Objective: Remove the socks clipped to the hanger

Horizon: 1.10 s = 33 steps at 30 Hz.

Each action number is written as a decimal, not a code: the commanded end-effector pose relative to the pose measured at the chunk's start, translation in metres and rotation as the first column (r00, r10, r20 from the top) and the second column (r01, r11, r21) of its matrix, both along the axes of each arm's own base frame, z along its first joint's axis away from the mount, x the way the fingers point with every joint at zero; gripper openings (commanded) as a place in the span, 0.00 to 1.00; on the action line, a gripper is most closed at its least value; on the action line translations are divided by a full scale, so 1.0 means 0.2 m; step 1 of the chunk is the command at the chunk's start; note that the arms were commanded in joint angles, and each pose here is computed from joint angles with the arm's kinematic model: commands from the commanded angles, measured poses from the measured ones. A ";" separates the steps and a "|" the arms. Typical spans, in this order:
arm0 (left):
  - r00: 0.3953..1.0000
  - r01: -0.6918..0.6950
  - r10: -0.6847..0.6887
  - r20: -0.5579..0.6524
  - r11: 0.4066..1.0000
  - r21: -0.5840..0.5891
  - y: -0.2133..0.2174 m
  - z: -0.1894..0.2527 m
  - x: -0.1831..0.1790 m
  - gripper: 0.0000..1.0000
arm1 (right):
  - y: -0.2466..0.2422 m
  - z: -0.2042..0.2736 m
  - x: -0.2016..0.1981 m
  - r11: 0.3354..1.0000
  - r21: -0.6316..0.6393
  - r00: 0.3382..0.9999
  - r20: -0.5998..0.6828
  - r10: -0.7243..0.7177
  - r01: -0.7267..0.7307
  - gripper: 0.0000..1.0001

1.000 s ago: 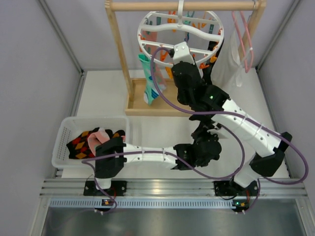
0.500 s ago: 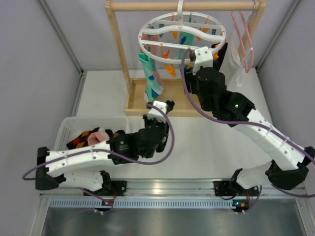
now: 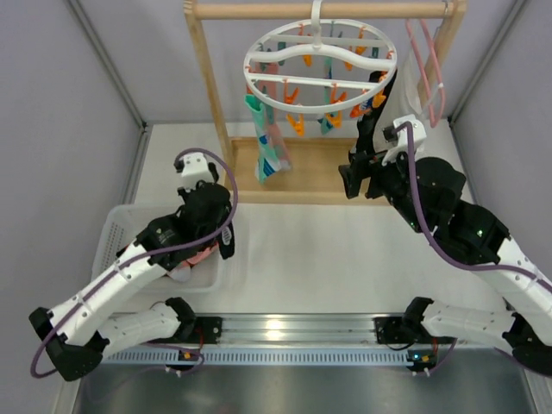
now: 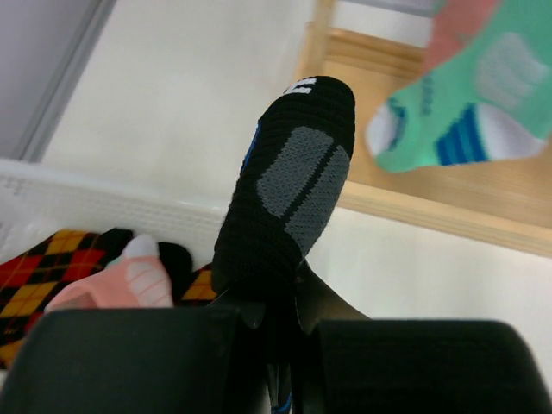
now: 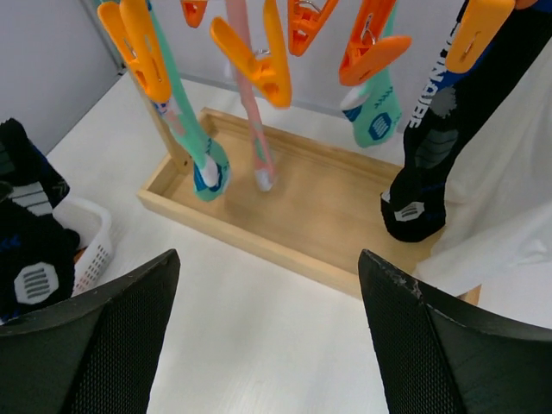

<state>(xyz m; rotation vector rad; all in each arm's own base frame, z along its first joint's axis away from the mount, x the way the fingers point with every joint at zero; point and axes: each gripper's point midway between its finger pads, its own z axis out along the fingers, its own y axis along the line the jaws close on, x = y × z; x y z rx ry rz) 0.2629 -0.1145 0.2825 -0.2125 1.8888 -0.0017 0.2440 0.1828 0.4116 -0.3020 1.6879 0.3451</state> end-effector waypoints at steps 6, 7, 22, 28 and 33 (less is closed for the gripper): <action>0.935 -0.351 0.343 -0.090 0.932 -0.093 0.56 -0.08 0.02 0.00 | 0.01 -0.03 -0.06 0.996 0.058 0.998 -0.004 0.062 -0.061 0.82; 0.923 -0.381 0.372 -0.101 0.918 -0.105 0.59 -0.11 0.02 0.00 | 0.01 -0.04 -0.07 0.996 0.058 0.998 -0.003 0.065 -0.065 0.82; 0.764 -0.644 0.630 -0.140 0.729 -0.232 0.91 -0.28 -0.09 0.98 | -0.11 -0.20 -0.20 0.990 0.111 0.996 -0.016 0.091 -0.089 0.83; 0.855 -0.510 0.511 -0.089 0.797 -0.325 0.80 -0.12 -0.07 0.98 | -0.16 -0.22 -0.25 0.984 0.153 0.996 -0.008 0.089 -0.087 0.84; 0.999 0.047 -0.046 0.015 0.871 -0.489 0.28 0.01 0.19 0.98 | -0.14 -0.25 -0.31 0.966 0.209 0.988 0.005 0.154 -0.152 0.94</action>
